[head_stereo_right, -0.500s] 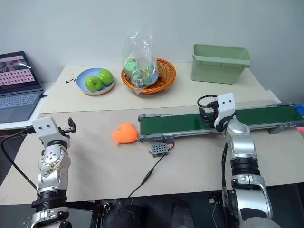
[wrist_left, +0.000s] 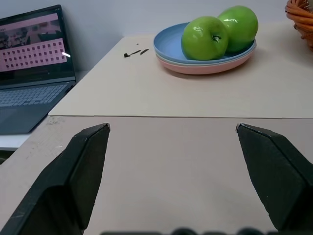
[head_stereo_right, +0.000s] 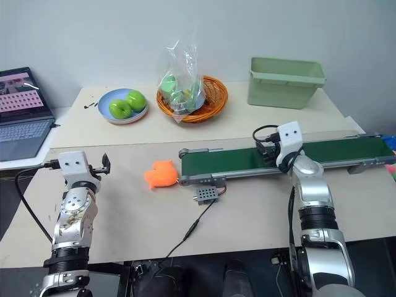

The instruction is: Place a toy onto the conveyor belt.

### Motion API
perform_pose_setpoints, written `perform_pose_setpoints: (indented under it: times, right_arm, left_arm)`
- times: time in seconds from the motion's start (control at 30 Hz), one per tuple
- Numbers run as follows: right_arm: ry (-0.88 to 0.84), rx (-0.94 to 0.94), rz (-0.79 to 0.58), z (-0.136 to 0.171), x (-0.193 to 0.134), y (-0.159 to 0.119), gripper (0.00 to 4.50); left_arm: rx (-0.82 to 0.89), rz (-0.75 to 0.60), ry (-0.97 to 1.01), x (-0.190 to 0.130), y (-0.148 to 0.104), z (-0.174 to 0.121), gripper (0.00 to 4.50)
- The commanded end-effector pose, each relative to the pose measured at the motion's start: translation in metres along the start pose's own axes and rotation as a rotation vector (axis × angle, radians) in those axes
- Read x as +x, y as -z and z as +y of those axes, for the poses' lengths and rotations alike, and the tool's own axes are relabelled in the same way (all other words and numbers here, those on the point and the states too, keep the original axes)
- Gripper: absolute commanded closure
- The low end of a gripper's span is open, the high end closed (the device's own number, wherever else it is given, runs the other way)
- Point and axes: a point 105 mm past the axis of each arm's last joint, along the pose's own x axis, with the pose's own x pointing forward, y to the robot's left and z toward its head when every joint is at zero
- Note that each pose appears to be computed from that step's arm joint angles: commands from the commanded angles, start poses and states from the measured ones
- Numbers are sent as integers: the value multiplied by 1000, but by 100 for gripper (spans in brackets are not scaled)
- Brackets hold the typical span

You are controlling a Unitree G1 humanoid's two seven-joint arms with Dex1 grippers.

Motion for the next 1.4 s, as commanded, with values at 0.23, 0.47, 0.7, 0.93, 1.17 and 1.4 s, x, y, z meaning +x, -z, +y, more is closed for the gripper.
perform_pose_setpoints:
  times: [0.23, 0.47, 0.7, 0.93, 1.17, 1.4]
  right_arm:
    - [-953, -63, -269, 139, -84, -69, 0]
    - [-928, -96, -193, 135, -79, -52, 0]
    - [-905, -98, -172, 133, -79, -45, 0]
    - [-871, -98, -161, 129, -80, -41, 0]
    - [-843, -104, -161, 126, -81, -40, 0]
    - [-816, -107, -158, 122, -81, -39, 0]
  left_arm:
    - [18, -42, -6, 1, -10, 3, 9]
    - [-401, 222, 65, -7, 31, -15, 9]
    - [-830, 454, 296, -30, 43, -62, 9]
    - [-918, 580, 504, -51, 36, -112, 9]
    - [-985, 694, 568, -61, 44, -149, 9]
    - [-1048, 646, 438, -41, 48, -145, 9]
